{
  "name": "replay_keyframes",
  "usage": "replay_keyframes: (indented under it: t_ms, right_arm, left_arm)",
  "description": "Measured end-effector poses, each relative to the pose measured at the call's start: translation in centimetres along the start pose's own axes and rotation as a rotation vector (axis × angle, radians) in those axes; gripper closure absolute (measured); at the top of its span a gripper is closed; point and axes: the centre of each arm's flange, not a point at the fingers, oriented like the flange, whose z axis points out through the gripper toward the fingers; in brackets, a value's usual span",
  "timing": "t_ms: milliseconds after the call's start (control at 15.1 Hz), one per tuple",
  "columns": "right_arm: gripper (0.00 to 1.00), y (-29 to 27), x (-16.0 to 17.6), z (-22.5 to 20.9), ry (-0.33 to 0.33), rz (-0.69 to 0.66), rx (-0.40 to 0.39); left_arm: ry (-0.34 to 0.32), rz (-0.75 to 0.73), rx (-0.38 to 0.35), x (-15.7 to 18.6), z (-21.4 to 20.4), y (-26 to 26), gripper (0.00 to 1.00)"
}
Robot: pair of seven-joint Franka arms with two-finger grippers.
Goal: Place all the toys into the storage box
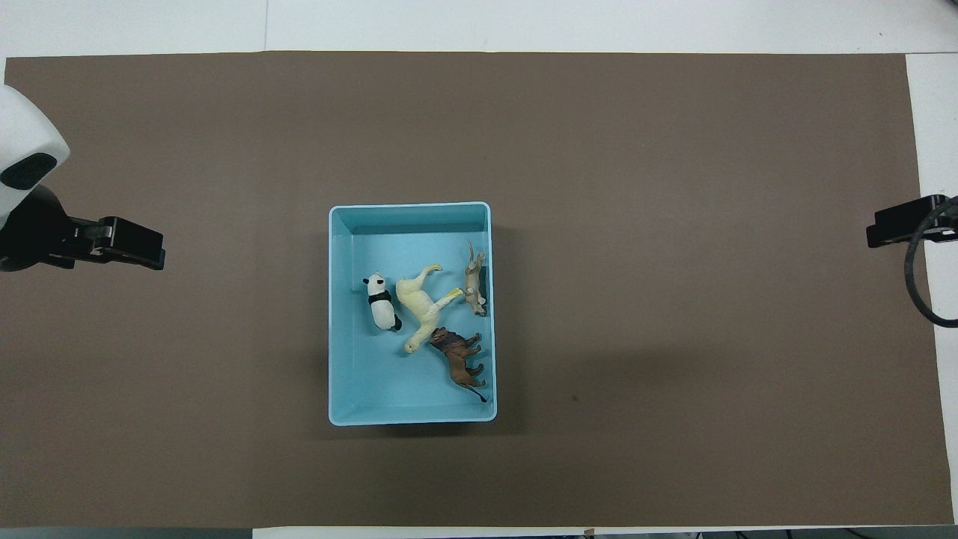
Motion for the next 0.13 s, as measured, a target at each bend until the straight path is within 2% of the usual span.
replay_keyframes:
  t_ms: [133]
  right_arm:
    - [0.0,0.01,0.01,-0.01,0.001,0.006,0.0]
  left_arm:
    - [0.0,0.0,0.0,-0.09,-0.02,0.0,0.0]
